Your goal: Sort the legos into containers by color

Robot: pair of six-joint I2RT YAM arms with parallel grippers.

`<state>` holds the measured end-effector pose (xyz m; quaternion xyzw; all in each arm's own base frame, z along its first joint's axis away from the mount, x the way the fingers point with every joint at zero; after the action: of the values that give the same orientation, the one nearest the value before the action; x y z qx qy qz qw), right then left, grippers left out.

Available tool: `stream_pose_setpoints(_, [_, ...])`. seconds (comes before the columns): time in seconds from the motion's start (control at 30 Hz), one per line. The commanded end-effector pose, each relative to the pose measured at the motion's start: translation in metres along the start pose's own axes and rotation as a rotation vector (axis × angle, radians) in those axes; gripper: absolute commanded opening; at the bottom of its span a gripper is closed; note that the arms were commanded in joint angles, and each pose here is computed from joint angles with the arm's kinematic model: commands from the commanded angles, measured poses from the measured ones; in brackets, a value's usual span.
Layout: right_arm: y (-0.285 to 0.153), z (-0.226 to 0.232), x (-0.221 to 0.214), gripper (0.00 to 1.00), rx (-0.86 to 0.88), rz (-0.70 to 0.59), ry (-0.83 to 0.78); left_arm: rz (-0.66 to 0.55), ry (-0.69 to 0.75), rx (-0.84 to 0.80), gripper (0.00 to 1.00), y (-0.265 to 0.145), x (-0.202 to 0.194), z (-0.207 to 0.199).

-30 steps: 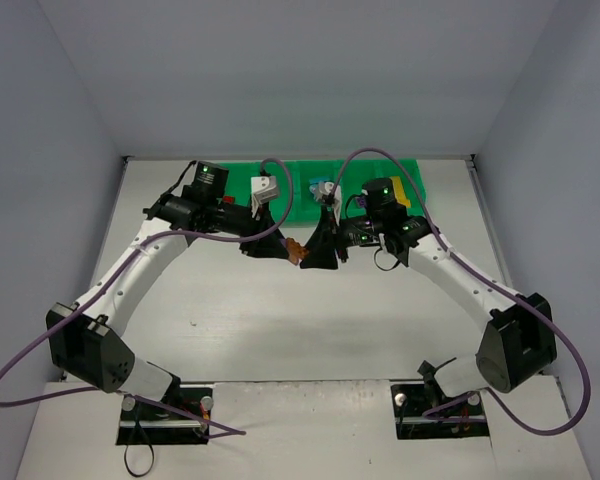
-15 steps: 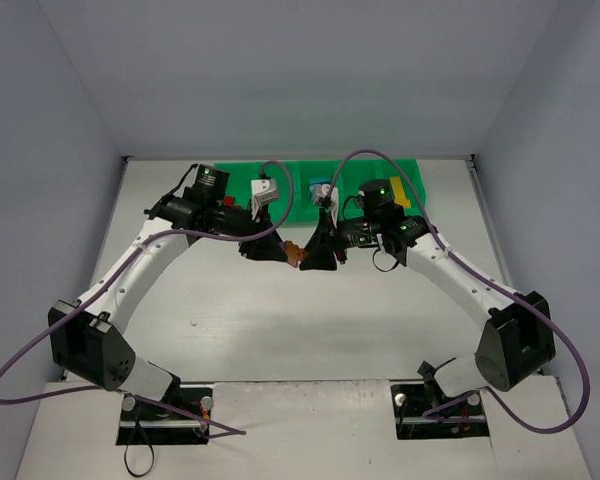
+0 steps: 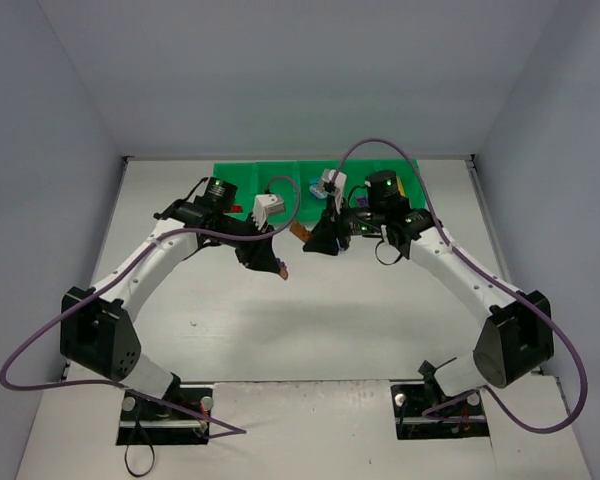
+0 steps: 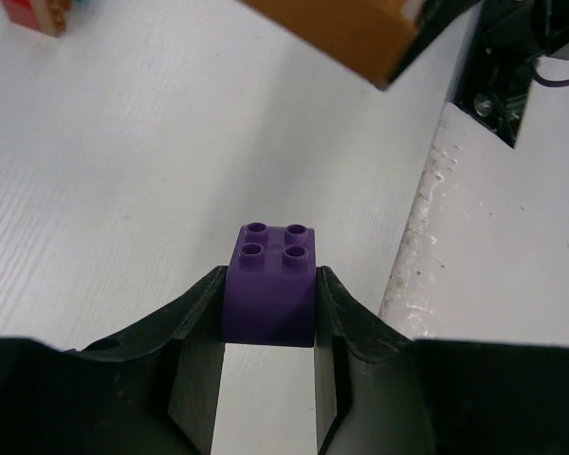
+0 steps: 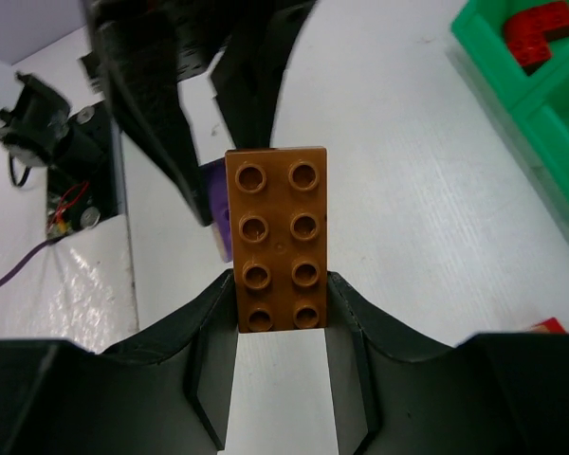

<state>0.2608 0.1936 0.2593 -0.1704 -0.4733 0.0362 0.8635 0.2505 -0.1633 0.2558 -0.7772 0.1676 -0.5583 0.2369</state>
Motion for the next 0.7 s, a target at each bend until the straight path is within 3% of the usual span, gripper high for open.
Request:
stream_pose_setpoints(0.0, [0.004,-0.012,0.036,0.00,-0.140,-0.100,-0.036,-0.066,0.038,0.160,0.00,-0.021,0.014,-0.003])
stream_pose_setpoints(0.17, [0.027,-0.053,0.058,0.00,-0.347,-0.175,0.061,-0.110,-0.055,0.512,0.00,-0.042,0.006,0.005])
stream_pose_setpoints(0.27, [0.048,-0.077,0.071,0.03,-0.422,-0.210,0.112,-0.137,-0.093,0.635,0.00,-0.052,-0.001,-0.004])
stream_pose_setpoints(0.53, [0.105,-0.127,0.090,0.09,-0.547,-0.285,0.220,-0.191,-0.124,0.705,0.00,-0.061,-0.012,-0.023])
stream_pose_setpoints(0.6, [0.118,-0.141,0.092,0.13,-0.580,-0.306,0.238,-0.187,-0.140,0.712,0.00,-0.062,-0.014,-0.026])
stream_pose_setpoints(0.67, [0.132,-0.156,0.085,0.25,-0.596,-0.299,0.250,-0.193,-0.150,0.714,0.00,-0.063,-0.016,-0.029])
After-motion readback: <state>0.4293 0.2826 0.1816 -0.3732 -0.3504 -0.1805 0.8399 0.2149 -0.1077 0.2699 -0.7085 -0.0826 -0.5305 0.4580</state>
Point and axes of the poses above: each gripper's point midway between its finger pads, its own y axis out along the fingers, its own z axis along the line the jaws close on, x = y × z, the point moved 10 cm from there along -y, back along the fingers, and after that the axes turned 13 degrees about y, right-handed, at the moved point
